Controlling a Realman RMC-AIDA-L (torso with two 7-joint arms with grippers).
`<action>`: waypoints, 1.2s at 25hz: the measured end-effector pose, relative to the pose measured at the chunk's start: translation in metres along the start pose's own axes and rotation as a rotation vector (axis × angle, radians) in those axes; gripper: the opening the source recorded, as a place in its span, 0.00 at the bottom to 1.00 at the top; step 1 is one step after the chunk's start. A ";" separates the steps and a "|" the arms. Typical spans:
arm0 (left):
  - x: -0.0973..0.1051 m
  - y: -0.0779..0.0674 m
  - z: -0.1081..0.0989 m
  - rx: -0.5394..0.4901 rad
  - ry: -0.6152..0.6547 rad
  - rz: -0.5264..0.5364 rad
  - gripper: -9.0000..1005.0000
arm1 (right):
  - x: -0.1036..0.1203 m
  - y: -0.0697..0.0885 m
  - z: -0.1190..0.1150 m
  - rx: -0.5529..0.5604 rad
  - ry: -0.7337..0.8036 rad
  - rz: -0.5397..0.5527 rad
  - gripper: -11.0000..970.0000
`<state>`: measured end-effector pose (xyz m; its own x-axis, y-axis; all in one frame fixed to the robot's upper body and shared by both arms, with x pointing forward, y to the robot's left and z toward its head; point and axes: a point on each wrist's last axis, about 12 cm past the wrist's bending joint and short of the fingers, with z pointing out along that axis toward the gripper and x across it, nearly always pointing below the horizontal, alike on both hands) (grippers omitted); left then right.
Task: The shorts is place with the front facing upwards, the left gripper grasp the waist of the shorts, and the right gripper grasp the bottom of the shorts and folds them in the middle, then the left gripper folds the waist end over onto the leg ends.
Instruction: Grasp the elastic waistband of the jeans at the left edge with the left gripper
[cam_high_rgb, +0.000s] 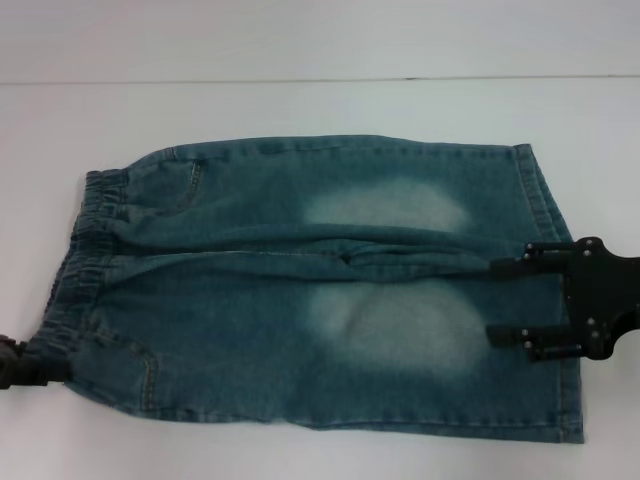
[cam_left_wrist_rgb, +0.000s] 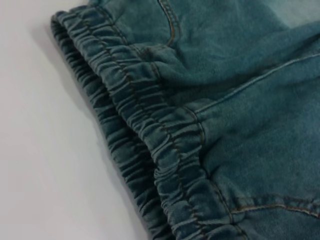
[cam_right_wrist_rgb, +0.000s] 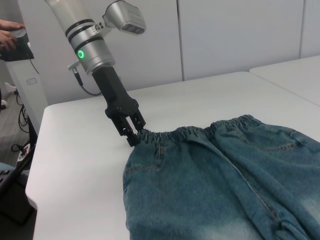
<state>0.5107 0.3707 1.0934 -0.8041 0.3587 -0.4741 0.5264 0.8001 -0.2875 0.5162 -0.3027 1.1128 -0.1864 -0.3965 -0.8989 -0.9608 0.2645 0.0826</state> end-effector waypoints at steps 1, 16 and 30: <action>0.000 0.000 0.000 0.002 0.002 0.000 0.70 | 0.000 0.000 0.000 0.001 0.000 0.000 0.82; 0.000 -0.001 0.001 0.008 0.002 -0.008 0.11 | 0.003 0.000 -0.002 0.021 -0.001 0.004 0.82; -0.002 -0.002 0.003 0.013 0.001 -0.016 0.06 | 0.011 0.005 -0.018 0.072 -0.001 0.121 0.82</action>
<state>0.5122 0.3670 1.0927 -0.8125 0.3468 -0.4685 0.5173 0.7994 -0.3054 0.5052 -0.3216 1.1108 -0.2993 -0.3568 -0.8849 -0.9144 0.3722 0.1592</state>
